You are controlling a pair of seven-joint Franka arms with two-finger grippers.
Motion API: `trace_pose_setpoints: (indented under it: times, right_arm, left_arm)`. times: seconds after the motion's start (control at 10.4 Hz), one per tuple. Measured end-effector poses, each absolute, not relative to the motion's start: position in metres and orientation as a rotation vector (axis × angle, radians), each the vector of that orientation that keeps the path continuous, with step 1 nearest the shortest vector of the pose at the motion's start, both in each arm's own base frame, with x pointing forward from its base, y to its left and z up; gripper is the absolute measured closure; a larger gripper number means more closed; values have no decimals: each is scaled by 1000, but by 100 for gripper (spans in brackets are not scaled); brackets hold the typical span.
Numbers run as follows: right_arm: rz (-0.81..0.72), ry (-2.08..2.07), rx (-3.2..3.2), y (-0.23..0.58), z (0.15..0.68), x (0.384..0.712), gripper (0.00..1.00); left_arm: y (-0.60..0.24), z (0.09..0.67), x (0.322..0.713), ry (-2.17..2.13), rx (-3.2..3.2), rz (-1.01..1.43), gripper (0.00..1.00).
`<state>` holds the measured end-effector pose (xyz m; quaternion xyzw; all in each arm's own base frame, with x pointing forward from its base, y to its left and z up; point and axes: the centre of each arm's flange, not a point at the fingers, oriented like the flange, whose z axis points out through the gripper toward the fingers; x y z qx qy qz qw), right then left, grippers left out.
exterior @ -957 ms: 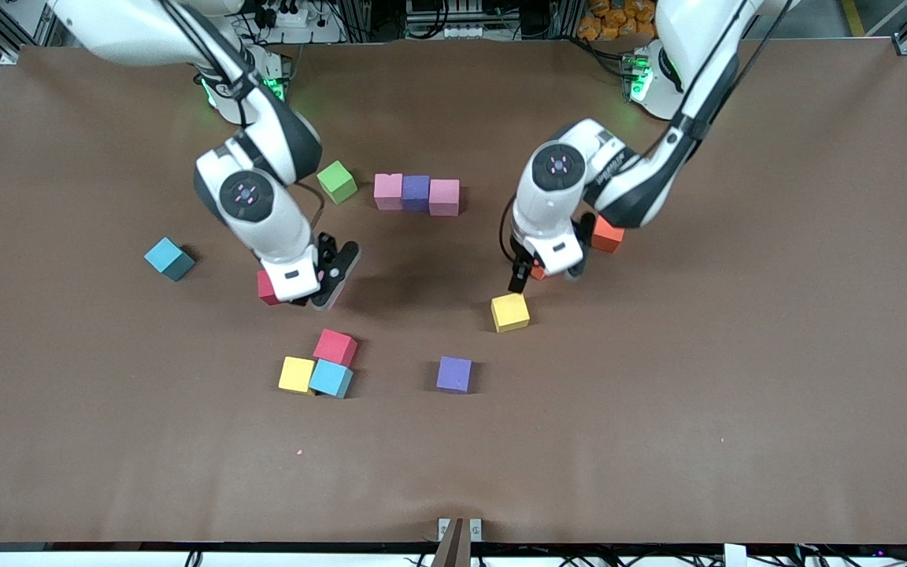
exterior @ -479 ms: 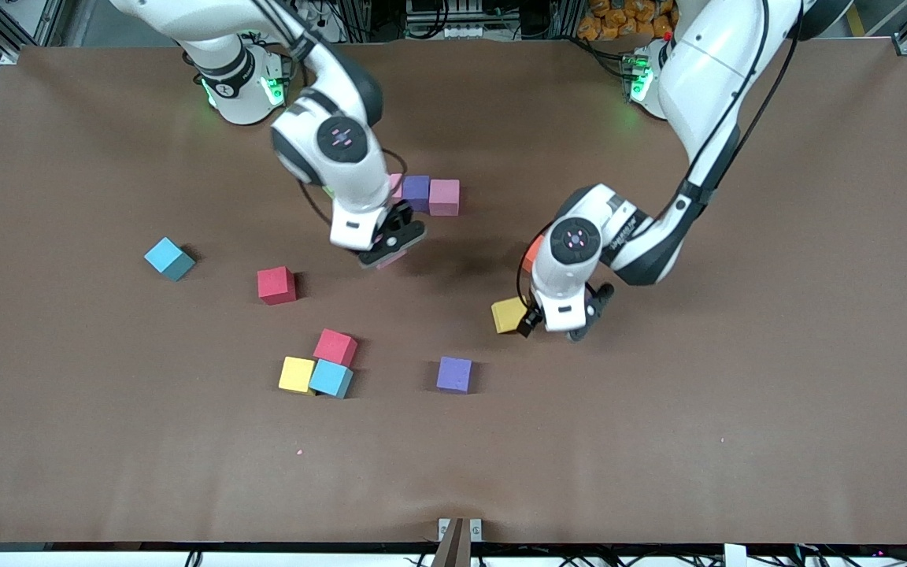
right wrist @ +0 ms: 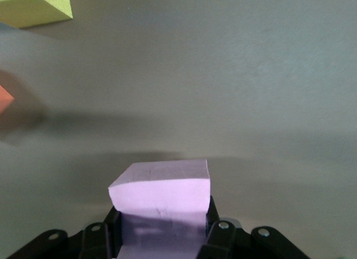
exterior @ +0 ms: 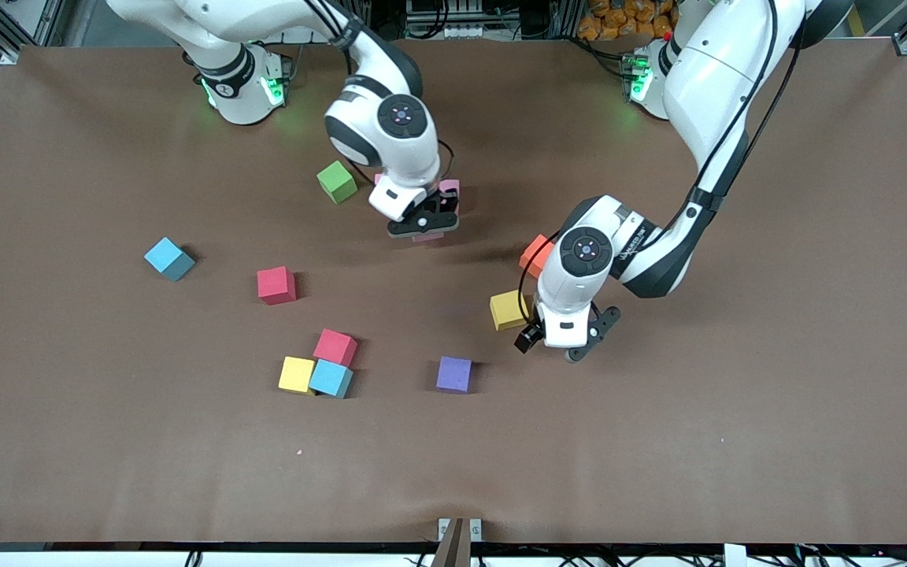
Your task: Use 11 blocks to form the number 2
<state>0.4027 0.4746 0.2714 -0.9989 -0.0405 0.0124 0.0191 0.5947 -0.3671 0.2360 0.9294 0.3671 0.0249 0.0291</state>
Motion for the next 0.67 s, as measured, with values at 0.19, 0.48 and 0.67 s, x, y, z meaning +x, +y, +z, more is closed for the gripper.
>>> trace_pose_setpoints:
  times: [0.19,0.48,0.67]
  right_arm:
    - [62,-86,-3080,487,251,400,42]
    - [84,-57,-3085,493,233,404,42]
    - [88,-61,-3087,495,232,402,42]
  left_arm:
    - [-370,227,592,1007,2939,108,0]
    - [-380,217,583,778,3022,97,0]
    - [-392,221,580,746,3020,107,0]
